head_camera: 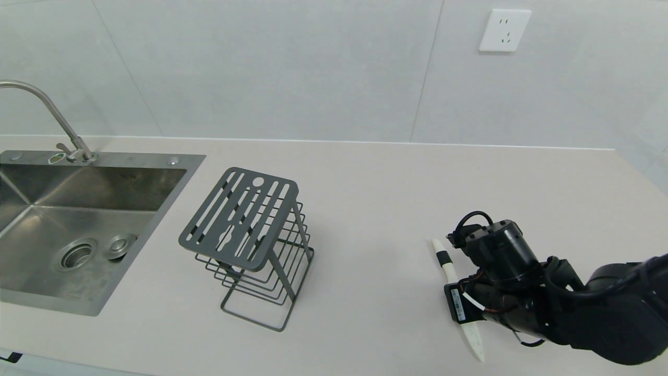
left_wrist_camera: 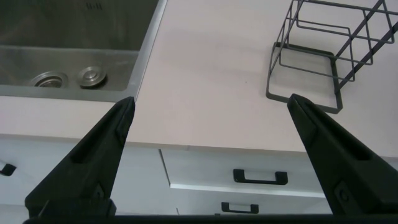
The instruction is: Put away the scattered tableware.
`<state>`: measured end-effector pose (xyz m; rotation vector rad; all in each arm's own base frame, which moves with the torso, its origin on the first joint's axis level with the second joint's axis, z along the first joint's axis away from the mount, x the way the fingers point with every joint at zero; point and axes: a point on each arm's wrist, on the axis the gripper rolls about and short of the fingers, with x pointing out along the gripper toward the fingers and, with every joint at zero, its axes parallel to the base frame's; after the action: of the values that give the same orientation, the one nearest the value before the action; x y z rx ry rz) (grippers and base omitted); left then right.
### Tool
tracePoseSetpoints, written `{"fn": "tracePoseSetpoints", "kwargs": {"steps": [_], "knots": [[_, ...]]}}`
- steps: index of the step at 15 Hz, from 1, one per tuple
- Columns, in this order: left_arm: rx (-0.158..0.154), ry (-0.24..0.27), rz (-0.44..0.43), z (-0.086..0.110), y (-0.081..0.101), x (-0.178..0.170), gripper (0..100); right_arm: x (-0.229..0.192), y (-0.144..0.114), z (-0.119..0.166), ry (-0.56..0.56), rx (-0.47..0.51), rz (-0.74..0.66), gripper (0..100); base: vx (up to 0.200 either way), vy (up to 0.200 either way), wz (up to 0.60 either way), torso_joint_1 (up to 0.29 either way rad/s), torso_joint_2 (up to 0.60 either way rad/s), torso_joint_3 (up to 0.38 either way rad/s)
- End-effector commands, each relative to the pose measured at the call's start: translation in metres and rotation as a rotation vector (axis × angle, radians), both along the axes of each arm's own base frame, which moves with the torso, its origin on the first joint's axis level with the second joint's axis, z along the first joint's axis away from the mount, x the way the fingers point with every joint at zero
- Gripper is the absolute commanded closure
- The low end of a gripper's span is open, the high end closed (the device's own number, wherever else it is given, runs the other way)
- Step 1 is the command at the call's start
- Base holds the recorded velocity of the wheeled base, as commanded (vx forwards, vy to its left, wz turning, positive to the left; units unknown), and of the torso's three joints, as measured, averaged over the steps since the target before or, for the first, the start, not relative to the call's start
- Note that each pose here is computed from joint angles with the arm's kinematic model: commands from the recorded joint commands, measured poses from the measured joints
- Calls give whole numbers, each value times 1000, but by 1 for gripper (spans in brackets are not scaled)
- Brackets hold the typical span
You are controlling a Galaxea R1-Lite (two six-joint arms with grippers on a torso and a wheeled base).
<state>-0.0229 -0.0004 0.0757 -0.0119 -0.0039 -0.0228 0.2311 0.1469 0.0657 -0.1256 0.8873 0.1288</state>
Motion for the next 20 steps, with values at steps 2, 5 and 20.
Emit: {"fn": "tracePoseSetpoints", "kwargs": {"steps": [2, 5, 20], "knots": [[0, 1, 0, 0, 0, 0, 0, 2, 1, 3, -11, 2, 3, 100, 0, 0, 0, 0, 0, 0], [1, 1, -2, 0, 0, 0, 0, -3, -1, 27, -89, 53, 9, 100, 0, 0, 0, 0, 0, 0], [7, 1, -3, 0, 0, 0, 0, -48, -80, 63, -592, 128, 527, 100, 0, 0, 0, 0, 0, 0]]}}
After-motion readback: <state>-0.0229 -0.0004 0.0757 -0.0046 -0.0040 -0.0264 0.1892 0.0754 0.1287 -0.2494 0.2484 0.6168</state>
